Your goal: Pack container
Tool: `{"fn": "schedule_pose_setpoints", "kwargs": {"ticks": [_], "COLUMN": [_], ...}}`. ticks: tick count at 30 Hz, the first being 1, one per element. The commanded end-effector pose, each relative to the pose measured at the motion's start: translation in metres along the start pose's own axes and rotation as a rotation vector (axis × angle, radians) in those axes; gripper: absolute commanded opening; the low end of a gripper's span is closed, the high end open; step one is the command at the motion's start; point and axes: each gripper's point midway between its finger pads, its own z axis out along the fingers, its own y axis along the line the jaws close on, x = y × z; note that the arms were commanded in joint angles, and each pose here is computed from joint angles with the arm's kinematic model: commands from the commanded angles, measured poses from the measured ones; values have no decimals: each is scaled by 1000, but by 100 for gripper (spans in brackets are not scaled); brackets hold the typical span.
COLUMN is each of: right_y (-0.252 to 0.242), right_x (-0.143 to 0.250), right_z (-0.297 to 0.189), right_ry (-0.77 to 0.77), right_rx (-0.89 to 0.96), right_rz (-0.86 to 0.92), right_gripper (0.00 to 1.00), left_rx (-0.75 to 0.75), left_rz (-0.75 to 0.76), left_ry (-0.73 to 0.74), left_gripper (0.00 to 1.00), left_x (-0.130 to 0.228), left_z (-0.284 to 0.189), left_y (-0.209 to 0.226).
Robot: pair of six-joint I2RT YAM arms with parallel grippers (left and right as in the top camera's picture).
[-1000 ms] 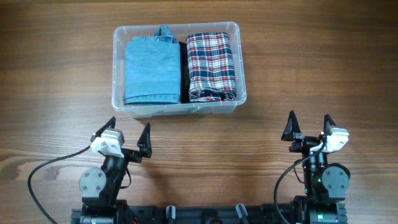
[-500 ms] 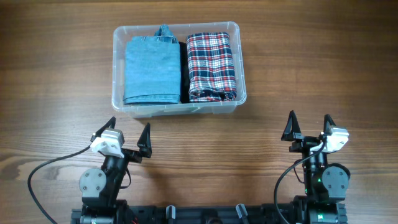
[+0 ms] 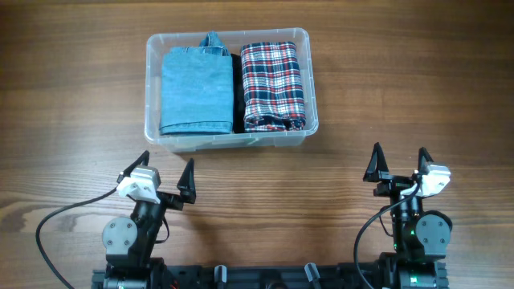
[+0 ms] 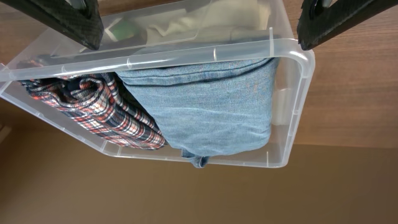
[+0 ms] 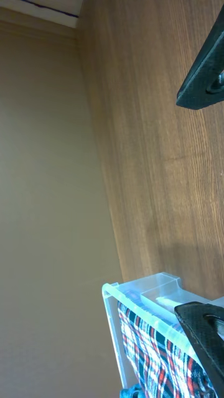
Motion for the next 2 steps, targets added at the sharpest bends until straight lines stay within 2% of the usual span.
{"fn": "schedule_pose_setpoints", "kwargs": {"ticks": [1, 2], "right_y": [1, 1], "right_x": [-1, -1], "right_z": [0, 0], "right_ry": [-6, -6], "right_rx": [-9, -9], "right_rz": [-1, -1], "right_gripper": [100, 100], "left_rx": [-8, -8], "left_rz": [12, 12], "left_ry": [-7, -7], "left_gripper": [100, 100], "left_x": [0, 0], "left_z": [0, 0], "left_y": [2, 2]}}
